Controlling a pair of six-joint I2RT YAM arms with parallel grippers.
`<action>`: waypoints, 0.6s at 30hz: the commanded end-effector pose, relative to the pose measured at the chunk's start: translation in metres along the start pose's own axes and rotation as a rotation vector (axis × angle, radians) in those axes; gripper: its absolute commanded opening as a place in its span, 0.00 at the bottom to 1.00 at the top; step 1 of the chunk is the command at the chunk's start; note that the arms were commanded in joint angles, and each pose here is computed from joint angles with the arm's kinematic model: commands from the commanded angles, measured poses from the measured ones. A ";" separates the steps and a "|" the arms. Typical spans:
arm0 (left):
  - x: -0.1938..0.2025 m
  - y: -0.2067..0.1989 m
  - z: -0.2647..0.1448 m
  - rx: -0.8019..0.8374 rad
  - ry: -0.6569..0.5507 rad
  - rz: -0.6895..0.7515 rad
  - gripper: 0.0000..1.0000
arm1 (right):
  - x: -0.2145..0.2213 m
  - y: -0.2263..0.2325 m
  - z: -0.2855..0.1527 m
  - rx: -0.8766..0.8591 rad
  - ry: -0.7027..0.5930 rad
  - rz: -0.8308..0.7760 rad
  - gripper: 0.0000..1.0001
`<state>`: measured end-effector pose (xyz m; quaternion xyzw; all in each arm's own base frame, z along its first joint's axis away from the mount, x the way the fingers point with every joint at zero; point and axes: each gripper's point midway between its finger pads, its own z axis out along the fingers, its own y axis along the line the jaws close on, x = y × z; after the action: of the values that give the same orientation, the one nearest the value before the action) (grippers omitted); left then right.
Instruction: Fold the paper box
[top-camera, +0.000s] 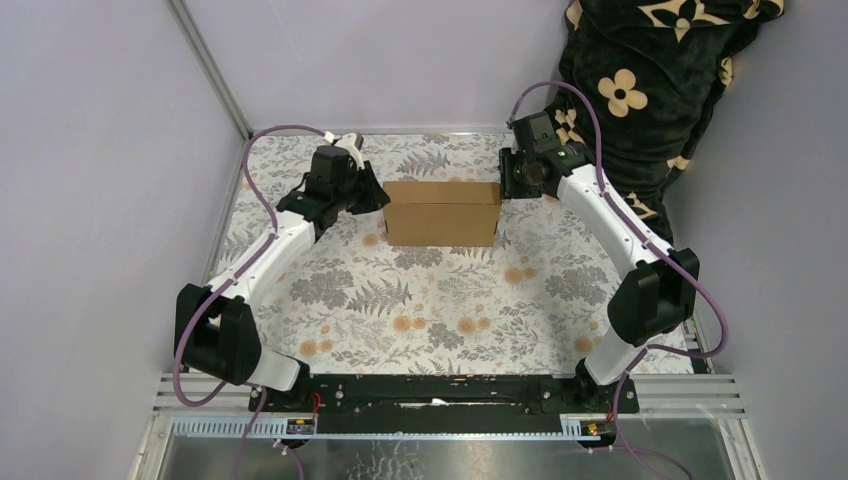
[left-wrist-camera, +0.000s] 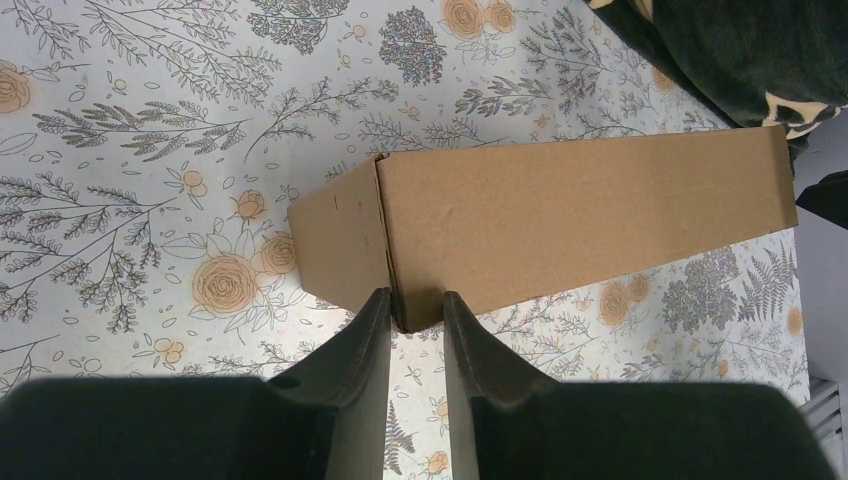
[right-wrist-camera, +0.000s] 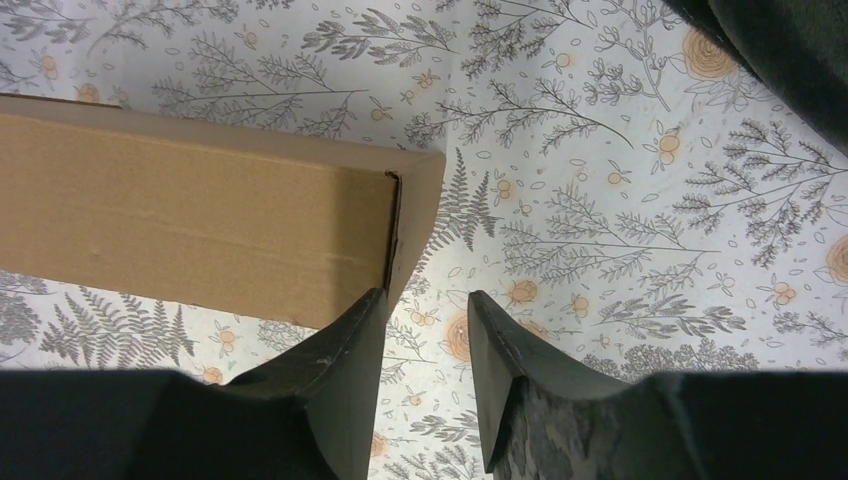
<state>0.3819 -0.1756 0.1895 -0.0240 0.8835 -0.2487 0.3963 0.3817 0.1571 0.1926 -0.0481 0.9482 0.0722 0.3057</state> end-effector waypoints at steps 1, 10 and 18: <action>0.056 0.041 0.006 -0.140 0.187 -0.002 0.28 | -0.034 0.016 -0.029 -0.083 -0.131 0.011 0.44; 0.055 0.041 0.006 -0.139 0.187 -0.005 0.29 | -0.034 0.027 -0.025 -0.136 -0.117 0.018 0.50; 0.063 0.044 0.009 -0.142 0.199 -0.011 0.30 | 0.008 0.020 0.010 -0.118 -0.018 0.029 0.44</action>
<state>0.3819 -0.1757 0.1895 -0.0241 0.8835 -0.2487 0.3963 0.3864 0.1757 0.1968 -0.0546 0.9391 0.1212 0.3170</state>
